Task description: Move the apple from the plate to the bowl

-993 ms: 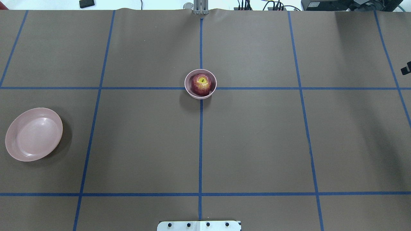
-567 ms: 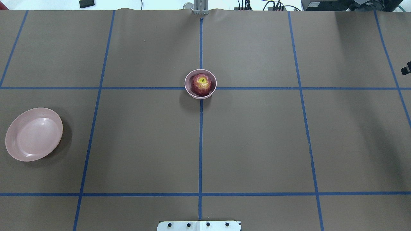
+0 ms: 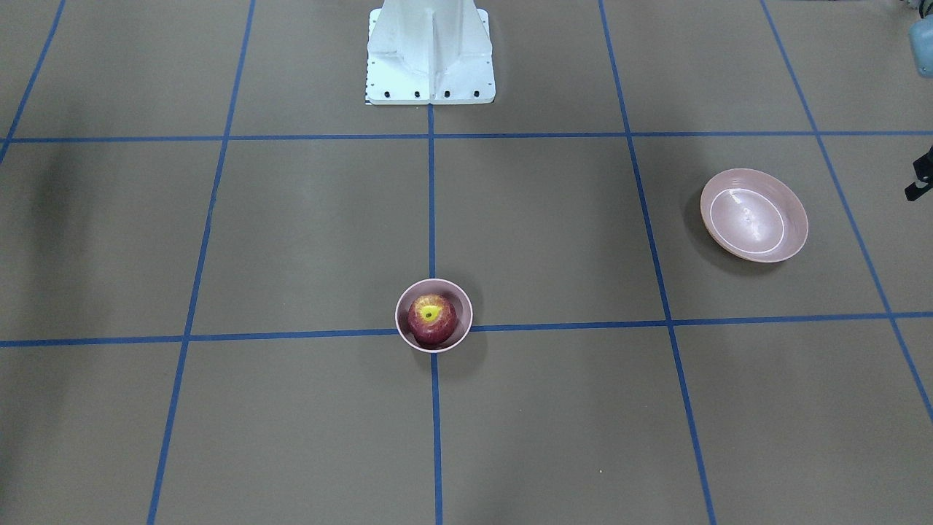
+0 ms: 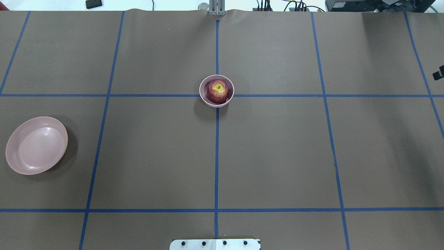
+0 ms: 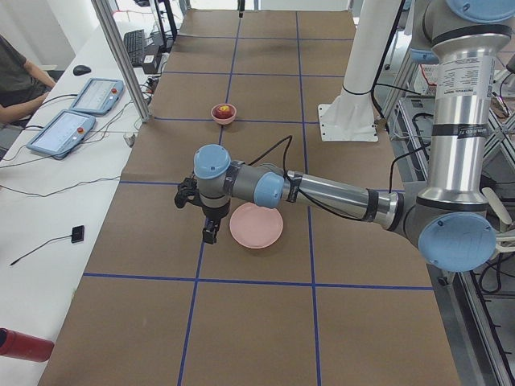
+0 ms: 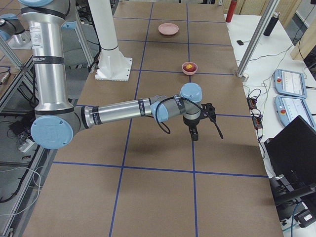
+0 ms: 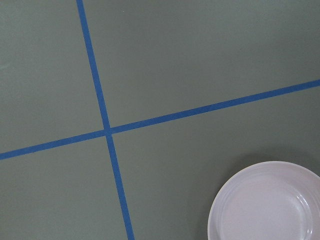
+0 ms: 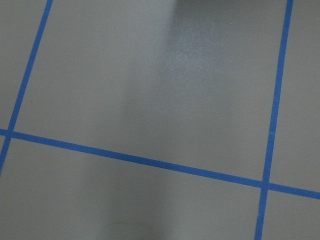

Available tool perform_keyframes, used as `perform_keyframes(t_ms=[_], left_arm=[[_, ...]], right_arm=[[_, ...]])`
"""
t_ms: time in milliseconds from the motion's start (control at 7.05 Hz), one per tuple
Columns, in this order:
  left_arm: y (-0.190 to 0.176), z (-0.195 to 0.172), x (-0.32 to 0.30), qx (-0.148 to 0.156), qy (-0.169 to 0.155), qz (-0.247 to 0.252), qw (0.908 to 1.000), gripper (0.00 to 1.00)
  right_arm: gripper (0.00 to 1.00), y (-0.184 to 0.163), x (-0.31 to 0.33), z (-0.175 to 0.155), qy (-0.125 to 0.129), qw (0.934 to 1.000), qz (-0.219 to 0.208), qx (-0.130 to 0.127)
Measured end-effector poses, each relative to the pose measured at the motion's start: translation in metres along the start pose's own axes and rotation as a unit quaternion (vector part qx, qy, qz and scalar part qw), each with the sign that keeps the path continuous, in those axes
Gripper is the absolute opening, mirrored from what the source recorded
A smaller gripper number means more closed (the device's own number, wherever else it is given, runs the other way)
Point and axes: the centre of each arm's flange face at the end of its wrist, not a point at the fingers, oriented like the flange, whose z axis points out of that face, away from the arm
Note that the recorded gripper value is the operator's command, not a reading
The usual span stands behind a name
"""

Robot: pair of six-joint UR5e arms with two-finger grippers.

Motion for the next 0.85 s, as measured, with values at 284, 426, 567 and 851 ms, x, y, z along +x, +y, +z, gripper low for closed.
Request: perform_keyframes(t_ms=[284,426,567,851], left_arm=[[0.0016,-0.0017,0.0006,0.001,-0.003,0.001,1.0000,0.98],[0.0016,-0.0023,0.0011,0.002,-0.003,0.001,1.0000,0.98],[0.0013,-0.0030,0.0017,0.003,-0.003,0.002,1.0000,0.98],[-0.0010,-0.0053,0.0041,0.005,-0.003,0.004,1.0000,0.98]], right_arm=[[0.99,-0.0011,-0.0013,-0.0008,-0.001,1.0000,0.000,0.000],[0.99,-0.0010,-0.0015,-0.0009,-0.002,1.0000,0.000,0.000],[0.99,-0.0009,-0.0017,-0.0009,-0.003,1.0000,0.000,0.000],[0.99,-0.0006,-0.0015,-0.0008,-0.003,1.0000,0.000,0.000]])
